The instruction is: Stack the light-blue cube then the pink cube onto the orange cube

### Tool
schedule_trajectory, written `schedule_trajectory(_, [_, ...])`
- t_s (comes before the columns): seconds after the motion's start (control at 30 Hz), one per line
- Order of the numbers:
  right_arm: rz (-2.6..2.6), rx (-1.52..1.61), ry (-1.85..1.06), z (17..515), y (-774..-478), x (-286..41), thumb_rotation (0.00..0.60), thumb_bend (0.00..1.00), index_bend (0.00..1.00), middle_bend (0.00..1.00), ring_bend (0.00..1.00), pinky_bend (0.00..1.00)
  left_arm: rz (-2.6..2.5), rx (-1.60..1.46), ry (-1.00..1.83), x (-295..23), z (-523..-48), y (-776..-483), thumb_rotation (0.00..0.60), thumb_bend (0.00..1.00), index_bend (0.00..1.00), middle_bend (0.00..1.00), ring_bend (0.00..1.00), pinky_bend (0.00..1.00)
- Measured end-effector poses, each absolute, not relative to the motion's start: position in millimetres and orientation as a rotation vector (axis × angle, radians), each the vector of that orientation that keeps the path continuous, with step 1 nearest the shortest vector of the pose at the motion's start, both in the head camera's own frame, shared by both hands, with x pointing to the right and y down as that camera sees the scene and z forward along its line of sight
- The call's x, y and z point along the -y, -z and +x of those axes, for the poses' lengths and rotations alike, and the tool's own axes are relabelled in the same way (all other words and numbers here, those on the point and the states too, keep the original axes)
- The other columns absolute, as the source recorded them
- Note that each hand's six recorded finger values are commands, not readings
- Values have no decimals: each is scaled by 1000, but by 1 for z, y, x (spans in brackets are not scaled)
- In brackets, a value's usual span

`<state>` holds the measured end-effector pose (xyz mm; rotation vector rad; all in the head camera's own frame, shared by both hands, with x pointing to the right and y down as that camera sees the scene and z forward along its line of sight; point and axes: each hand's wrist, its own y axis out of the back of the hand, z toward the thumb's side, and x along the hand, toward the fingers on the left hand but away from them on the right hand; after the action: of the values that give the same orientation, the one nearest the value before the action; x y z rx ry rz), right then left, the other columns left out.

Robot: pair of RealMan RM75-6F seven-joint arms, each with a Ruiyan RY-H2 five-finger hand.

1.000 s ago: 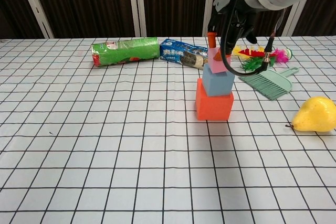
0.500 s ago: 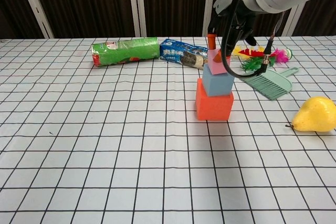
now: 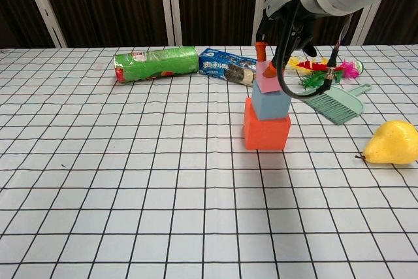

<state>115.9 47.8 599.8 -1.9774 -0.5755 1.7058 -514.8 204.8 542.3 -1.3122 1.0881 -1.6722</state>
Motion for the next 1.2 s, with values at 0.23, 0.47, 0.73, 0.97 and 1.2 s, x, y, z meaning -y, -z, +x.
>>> schedule_trajectory(0.23, [-1978, 581, -1711, 117, -601, -46, 600, 477, 569, 968, 910, 674, -1310, -1086, 1676, -204, -515, -543, 600, 243, 28, 0, 0, 52])
schedule_trajectory(0.47, [-1979, 568, -1719, 119, -603, -47, 600, 445, 484, 968, 910, 674, -1306, -1088, 1678, -205, -515, -542, 600, 243, 28, 0, 0, 52])
schedule_trajectory(0.73, [-2013, 537, -1705, 116, -599, -50, 600, 119, 183, 968, 910, 674, -1306, -1088, 1680, -205, -516, -543, 600, 242, 28, 0, 0, 52])
schedule_trajectory(0.97, [-2032, 552, -1690, 118, -594, -50, 600, 88, 111, 968, 910, 674, -1302, -1089, 1683, -204, -517, -543, 600, 242, 28, 0, 0, 52])
schedule_trajectory(1.2, [-1980, 509, -1715, 140, -584, -57, 600, 76, 100, 968, 907, 674, -1306, -1088, 1683, -204, -517, -543, 600, 242, 28, 0, 0, 52])
